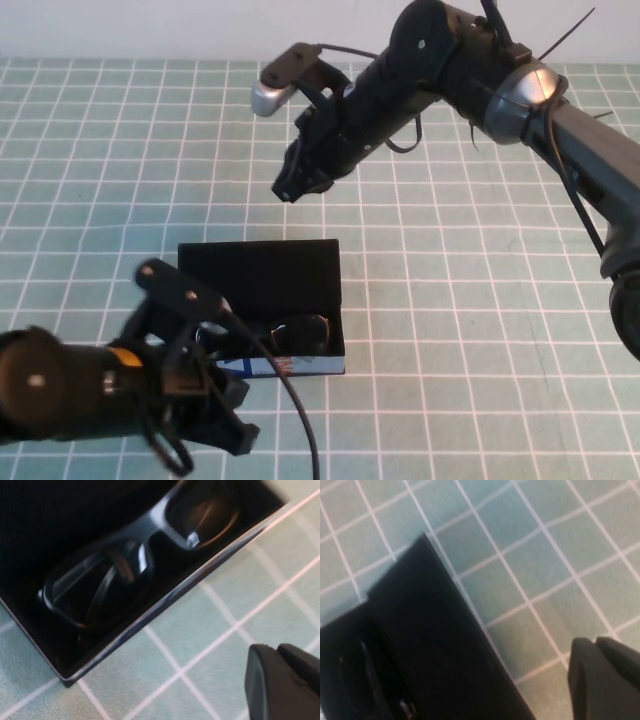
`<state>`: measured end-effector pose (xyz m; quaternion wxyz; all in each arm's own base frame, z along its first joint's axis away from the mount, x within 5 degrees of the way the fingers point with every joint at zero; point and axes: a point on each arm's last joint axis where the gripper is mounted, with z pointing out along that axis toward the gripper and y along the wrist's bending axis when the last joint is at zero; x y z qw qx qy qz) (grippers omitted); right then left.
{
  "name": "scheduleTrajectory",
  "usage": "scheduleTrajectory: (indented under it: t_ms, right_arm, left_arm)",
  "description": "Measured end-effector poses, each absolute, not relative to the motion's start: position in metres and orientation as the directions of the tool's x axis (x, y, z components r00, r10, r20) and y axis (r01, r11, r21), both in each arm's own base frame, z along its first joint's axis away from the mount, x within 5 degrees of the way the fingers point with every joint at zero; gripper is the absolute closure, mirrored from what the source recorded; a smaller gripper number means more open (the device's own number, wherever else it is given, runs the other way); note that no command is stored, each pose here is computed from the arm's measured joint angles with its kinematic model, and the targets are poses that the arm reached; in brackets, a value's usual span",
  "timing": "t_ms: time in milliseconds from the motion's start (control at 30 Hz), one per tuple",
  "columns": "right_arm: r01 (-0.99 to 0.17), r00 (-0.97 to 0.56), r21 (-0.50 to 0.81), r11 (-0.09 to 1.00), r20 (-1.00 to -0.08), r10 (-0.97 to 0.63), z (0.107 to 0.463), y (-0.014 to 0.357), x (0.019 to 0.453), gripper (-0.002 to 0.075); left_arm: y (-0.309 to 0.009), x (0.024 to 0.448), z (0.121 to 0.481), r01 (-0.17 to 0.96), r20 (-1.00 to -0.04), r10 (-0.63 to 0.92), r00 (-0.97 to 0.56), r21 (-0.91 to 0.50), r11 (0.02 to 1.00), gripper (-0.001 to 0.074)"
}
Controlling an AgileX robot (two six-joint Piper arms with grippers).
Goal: Return glasses to glasses case
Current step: Close the glasses case
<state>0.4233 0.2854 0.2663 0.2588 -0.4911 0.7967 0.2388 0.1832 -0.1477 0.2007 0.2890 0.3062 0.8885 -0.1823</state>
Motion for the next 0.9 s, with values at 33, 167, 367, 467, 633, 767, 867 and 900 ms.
scheduleTrajectory:
  t_ms: [33,167,367,467,633,767,867,900]
  right_arm:
    - [-0.903,-0.392,0.133,0.408,-0.641,-0.66,0.264,0.283,0.425,0.0737]
    - [-0.89,-0.426,0.158,0.427,-0.621,-0.657,0.25,0.275,0.434,0.0737]
    - [-0.871,-0.477,0.215,0.441,-0.584,-0.657,0.225,0.265,0.445,0.0737]
    - [-0.882,-0.468,0.253,0.398,-0.575,-0.671,0.219,0.264,0.443,0.0737]
    - [-0.895,-0.446,0.287,0.342,-0.58,-0.681,0.217,0.266,0.44,0.0737]
    - [-0.897,-0.442,0.293,0.33,-0.592,-0.674,0.218,0.267,0.439,0.0737]
    - [-0.894,-0.448,0.312,0.322,-0.604,-0.659,0.22,0.269,0.438,0.0737]
    - [-0.892,-0.452,0.32,0.32,-0.608,-0.652,0.22,0.269,0.438,0.0737]
  left_arm:
    - [-0.15,0.186,0.193,0.643,-0.61,0.444,-0.656,-0.143,0.753,0.0736]
    - [-0.153,0.197,0.173,0.611,-0.588,0.443,-0.677,-0.113,0.783,0.0736]
    - [-0.154,0.21,0.163,0.566,-0.623,0.411,-0.666,-0.062,0.822,0.0736]
    - [-0.154,0.213,0.16,0.556,-0.627,0.407,-0.665,-0.051,0.83,0.0736]
    - [-0.154,0.215,0.155,0.547,-0.623,0.407,-0.668,-0.04,0.836,0.0736]
    - [-0.154,0.216,0.152,0.541,-0.622,0.405,-0.67,-0.036,0.84,0.0736]
    - [-0.154,0.216,0.152,0.541,-0.622,0.405,-0.67,-0.036,0.84,0.0736]
    - [-0.154,0.217,0.152,0.54,-0.626,0.403,-0.668,-0.033,0.841,0.0736]
